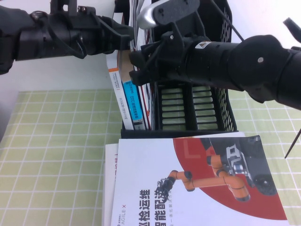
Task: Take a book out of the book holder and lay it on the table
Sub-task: Hold the bookshelf
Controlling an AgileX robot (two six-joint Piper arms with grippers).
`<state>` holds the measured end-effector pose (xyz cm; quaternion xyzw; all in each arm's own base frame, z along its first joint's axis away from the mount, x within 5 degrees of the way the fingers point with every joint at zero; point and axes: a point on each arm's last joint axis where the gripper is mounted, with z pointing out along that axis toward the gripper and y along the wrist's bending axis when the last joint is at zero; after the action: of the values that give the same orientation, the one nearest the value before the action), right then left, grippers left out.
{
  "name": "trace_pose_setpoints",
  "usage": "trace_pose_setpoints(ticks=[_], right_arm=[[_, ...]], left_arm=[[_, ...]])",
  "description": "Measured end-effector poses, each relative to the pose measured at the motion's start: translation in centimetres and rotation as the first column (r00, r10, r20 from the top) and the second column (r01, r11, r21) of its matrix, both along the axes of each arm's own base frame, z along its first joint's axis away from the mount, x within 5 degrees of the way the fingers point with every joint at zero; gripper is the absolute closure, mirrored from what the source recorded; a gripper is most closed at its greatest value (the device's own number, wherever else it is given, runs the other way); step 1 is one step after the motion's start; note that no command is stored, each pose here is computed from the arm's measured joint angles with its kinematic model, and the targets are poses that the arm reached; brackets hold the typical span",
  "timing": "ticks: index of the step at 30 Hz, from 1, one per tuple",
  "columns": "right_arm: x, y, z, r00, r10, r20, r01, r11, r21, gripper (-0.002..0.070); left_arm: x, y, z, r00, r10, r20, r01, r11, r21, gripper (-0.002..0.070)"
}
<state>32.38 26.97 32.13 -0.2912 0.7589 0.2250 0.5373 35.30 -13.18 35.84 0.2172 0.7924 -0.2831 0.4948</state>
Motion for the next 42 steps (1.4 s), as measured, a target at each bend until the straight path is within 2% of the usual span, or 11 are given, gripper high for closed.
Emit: trace_pose_setpoints(ticks=[14,28,42], right_arm=[[-0.2,0.3,-0.5,0.999,0.047,-0.005,-0.047,0.998,-0.042,0.0438],[-0.7,-0.4,1.5,0.998,0.033,0.058,-0.032,0.999,-0.022,0.0438],[-0.4,-0.7,1.4,0.998,-0.029,0.046,0.028,0.999,0.031,0.0437]], left_arm=[[0.0,0.0,0.0,1.000,0.006,0.004,-0.006,1.000,0.002,0.0678],[0.2,0.1,0.0,1.000,0.015,0.010,-0.015,1.000,0.006,0.0678],[0.2,0.2,0.0,1.000,0.019,0.013,-0.019,1.000,0.008,0.0678]])
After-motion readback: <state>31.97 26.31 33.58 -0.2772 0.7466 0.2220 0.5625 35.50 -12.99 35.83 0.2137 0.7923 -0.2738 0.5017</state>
